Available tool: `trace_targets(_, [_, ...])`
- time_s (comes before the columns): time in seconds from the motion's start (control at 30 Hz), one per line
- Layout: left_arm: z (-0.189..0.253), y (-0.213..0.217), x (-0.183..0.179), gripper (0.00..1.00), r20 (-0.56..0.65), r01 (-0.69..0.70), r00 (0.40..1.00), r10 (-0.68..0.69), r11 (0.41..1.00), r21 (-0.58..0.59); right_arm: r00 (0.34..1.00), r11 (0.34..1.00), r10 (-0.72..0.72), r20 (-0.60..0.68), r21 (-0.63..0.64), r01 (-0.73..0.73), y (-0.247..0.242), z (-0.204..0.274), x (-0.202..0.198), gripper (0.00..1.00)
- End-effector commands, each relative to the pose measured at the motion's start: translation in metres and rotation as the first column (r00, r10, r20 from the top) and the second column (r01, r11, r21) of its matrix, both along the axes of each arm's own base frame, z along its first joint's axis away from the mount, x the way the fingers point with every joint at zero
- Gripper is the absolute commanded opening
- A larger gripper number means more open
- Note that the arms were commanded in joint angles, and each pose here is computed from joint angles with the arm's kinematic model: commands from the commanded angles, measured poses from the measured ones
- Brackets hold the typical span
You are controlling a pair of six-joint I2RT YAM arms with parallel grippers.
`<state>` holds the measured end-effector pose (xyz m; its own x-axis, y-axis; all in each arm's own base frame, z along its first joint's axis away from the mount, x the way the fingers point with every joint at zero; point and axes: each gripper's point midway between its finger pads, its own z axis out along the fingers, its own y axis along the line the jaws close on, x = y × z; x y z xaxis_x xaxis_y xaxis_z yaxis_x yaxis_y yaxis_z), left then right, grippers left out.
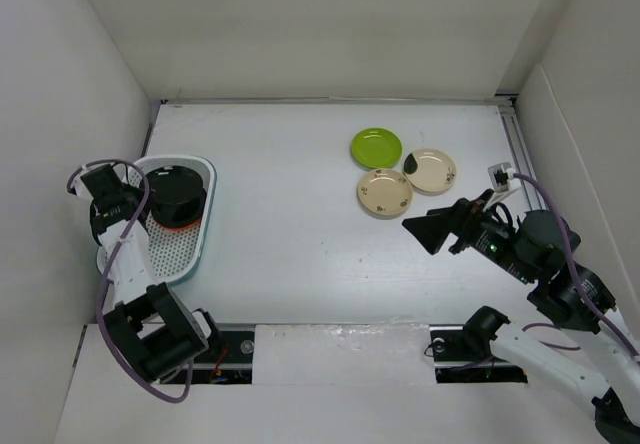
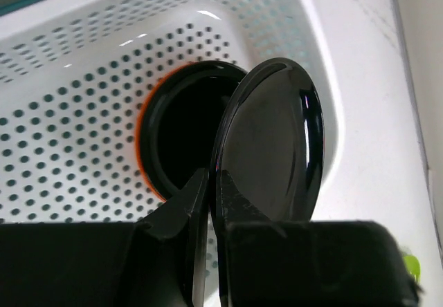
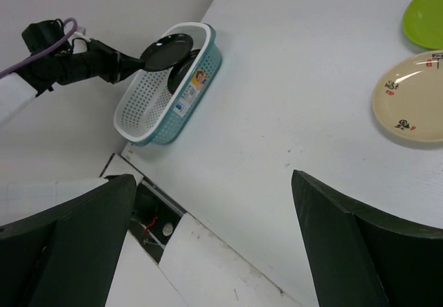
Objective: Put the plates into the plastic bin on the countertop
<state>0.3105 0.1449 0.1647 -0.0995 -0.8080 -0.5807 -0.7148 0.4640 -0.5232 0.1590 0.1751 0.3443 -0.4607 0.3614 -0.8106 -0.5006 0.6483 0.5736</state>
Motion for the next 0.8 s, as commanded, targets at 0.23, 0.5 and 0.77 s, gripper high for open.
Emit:
trace_targets(0.23, [-0.028,0.006,0.002,0.26,-0.039,0.016,0.999,-0.019,0.997,-0.074,0.997,0.999,0.016,0.079,0.027,-0.018,-0.001,0.022,-0.003,1.0])
trace_targets(0.5, [0.002,-0.012,0.007,1.0,-0.019,0.107,0.994,-0.107,0.994,0.004,0.996,1.0,0.017,0.087,0.02,-0.018,-0.003,0.024,-0.004,1.0])
trace_targets(0.77, [0.085,-0.107,0.024,1.0,0.244,0.396,0.876,-0.415,0.91,0.127,0.996,0.999,-0.046,0.076,0.006,0.046,-0.009,0.019,0.005,1.0])
